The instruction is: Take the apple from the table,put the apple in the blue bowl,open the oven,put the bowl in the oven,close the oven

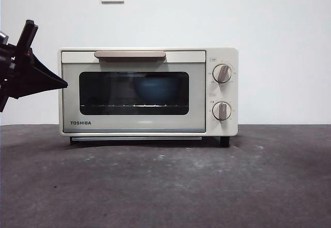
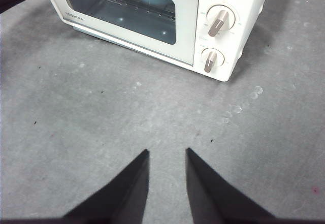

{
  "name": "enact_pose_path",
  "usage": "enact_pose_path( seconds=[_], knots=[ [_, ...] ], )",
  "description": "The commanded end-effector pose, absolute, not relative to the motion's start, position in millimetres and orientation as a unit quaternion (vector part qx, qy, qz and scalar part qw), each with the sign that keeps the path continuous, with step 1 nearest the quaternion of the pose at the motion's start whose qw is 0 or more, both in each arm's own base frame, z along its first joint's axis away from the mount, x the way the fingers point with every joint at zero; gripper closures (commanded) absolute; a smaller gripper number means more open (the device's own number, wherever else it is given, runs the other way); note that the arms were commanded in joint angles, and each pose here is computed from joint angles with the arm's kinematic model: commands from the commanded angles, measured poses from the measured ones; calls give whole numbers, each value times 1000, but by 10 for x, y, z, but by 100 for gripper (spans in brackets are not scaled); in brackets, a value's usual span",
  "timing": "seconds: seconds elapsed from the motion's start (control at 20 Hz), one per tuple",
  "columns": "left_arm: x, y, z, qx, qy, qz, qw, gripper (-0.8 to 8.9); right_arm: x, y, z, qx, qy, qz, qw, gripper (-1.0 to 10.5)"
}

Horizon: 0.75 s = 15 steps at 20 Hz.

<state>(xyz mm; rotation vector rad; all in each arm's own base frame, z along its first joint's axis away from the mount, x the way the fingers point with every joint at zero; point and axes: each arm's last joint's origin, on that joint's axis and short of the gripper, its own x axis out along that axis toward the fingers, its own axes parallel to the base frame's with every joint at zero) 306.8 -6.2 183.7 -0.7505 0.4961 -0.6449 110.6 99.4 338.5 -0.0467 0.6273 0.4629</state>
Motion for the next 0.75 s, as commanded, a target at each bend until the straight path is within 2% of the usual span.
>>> enact_pose_path(
  seconds=[0.05, 0.25, 0.45, 0.65, 0.75],
  knots=[
    [3080, -83, 1891, -359, 238, -315, 845, 807, 1104, 1015, 3406, -13, 304, 228, 925, 832],
    [2920, -198, 2098, -330, 248, -332, 848, 806, 1107, 1017, 3404, -13, 304, 228, 925, 832],
    [2561, -384, 2415, -251, 250, -316, 880, 806, 1147, 1058, 3387, -7, 276, 238, 931, 833],
    [2082, -506, 2711, -189, 246, -295, 904, 806, 1241, 1173, 3153, 8, 238, 275, 931, 833],
    [1851, -515, 2835, -171, 237, -286, 912, 806, 1270, 1231, 3009, 15, 221, 315, 923, 833]
  ],
)
